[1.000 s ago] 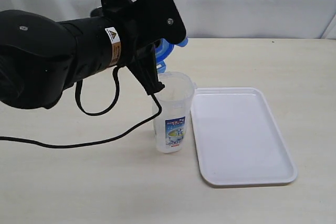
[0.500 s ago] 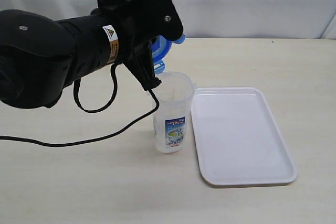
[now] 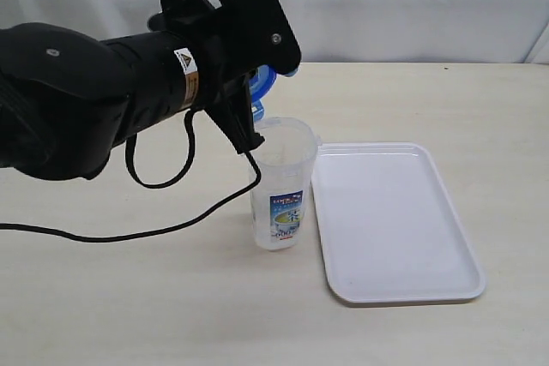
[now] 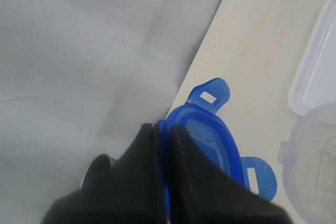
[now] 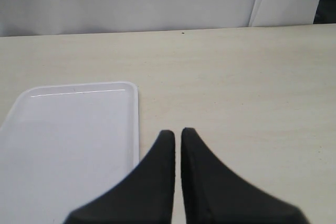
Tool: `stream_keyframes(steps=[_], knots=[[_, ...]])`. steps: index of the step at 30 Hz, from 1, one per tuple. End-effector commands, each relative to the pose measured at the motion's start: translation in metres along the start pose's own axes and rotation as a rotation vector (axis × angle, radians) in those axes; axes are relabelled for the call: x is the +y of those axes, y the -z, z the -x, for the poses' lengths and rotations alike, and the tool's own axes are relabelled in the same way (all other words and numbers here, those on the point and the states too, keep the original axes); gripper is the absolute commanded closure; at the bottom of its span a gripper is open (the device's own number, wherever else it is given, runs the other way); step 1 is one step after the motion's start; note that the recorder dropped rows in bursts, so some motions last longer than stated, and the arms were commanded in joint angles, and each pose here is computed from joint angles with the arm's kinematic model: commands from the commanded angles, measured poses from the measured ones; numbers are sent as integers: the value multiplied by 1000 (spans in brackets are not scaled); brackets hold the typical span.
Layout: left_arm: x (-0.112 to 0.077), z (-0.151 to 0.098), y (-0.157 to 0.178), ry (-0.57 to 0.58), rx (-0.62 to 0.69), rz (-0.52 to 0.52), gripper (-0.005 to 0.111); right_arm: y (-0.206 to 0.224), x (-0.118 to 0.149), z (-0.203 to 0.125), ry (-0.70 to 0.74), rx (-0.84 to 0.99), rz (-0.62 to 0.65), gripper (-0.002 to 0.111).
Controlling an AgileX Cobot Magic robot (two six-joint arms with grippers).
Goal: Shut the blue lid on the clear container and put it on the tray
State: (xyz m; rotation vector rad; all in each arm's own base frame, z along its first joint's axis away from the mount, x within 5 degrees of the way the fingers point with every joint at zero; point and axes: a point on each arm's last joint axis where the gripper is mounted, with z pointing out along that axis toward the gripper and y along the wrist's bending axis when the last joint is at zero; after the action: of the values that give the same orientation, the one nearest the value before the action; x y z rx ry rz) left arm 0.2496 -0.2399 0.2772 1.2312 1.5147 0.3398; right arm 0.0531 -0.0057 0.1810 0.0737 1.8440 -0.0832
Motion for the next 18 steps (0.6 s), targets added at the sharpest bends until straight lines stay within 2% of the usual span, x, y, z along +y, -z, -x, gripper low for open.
stream_keyframes(steps=[1,13,18], knots=[[-8,-6,-10,-3,39,-7,107,0,0,1,0,-16,-3,104],[-10,-7,-11,11,52,3,107,0,0,1,0,-16,-3,104],[-11,6,1,11,5,5,107,0,0,1,0,-16,-3,104]])
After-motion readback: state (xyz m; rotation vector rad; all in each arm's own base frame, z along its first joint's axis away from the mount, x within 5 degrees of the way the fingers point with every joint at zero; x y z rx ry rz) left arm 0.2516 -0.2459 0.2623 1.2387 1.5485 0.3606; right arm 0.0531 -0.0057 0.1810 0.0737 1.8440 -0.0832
